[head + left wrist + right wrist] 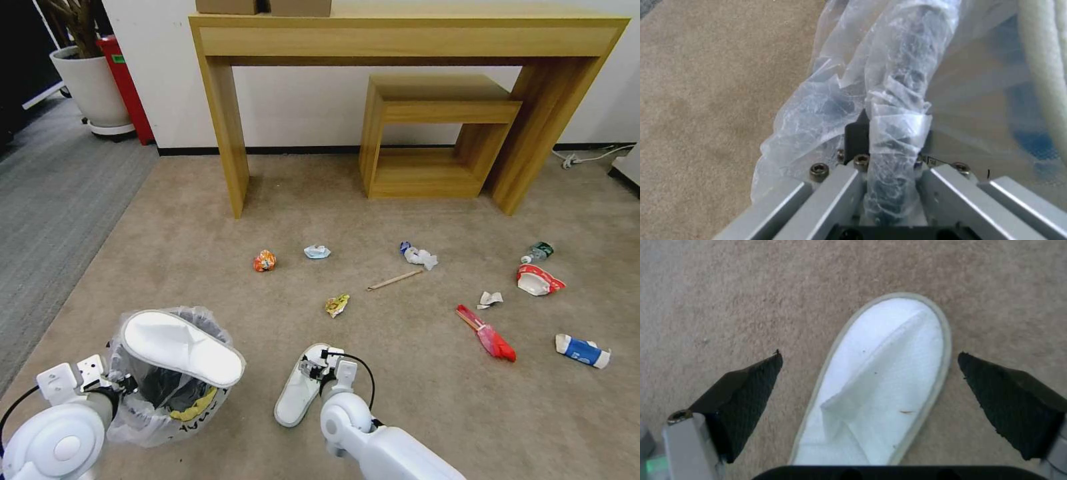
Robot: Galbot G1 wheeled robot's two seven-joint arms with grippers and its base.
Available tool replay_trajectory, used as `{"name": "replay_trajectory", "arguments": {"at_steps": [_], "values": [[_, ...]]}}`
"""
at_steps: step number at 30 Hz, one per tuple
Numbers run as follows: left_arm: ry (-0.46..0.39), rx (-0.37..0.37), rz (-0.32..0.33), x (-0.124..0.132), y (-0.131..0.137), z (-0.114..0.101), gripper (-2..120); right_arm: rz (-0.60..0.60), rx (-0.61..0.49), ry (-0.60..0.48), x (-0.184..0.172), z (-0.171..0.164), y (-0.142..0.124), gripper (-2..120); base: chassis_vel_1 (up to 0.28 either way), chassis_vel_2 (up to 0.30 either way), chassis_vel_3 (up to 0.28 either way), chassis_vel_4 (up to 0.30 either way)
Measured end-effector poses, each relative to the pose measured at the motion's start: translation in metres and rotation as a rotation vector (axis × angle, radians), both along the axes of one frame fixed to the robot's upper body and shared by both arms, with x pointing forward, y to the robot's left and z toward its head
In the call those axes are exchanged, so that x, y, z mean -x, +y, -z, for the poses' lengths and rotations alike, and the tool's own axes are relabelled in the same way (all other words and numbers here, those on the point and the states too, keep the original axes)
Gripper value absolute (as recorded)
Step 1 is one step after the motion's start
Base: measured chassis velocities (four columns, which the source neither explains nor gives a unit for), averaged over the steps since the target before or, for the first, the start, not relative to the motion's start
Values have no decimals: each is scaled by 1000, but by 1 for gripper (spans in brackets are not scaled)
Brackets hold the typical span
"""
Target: Pick up the trash bin and place the garbage on the floor into it.
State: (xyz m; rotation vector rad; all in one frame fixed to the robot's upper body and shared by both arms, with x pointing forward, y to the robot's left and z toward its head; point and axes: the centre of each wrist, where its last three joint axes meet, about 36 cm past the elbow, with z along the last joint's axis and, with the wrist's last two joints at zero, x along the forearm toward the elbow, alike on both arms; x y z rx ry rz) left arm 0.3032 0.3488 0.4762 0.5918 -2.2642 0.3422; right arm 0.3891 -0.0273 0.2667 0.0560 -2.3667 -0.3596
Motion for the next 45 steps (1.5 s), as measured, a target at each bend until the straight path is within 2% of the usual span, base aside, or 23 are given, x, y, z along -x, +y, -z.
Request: {"name": "replay_trajectory", "arguments": {"at_steps": [18,27,32,40,41,44,45], "values": [[8,0,-2,-3,6,8,0,-4,5,23,-13,42,15,100,0,0,0,0],[7,-8,1,-3,6,12,0,-4,4,31,-15,51,21,100,0,0,0,0],[3,-7,2,-2,7,12,0,-10,0,33,-14,52,24,89,0,0,0,0],[-6,-10,3,0,5,10,0,-13,-7,27,-11,50,24,56,0,0,0,0],[-6,-10,3,0,5,10,0,-13,-7,27,-11,50,24,56,0,0,0,0],[-11,-11,6,1,5,8,0,-14,-17,9,-11,44,21,41,0,0,0,0],[-11,-11,6,1,5,8,0,-14,-17,9,-11,44,21,41,0,0,0,0]]}}
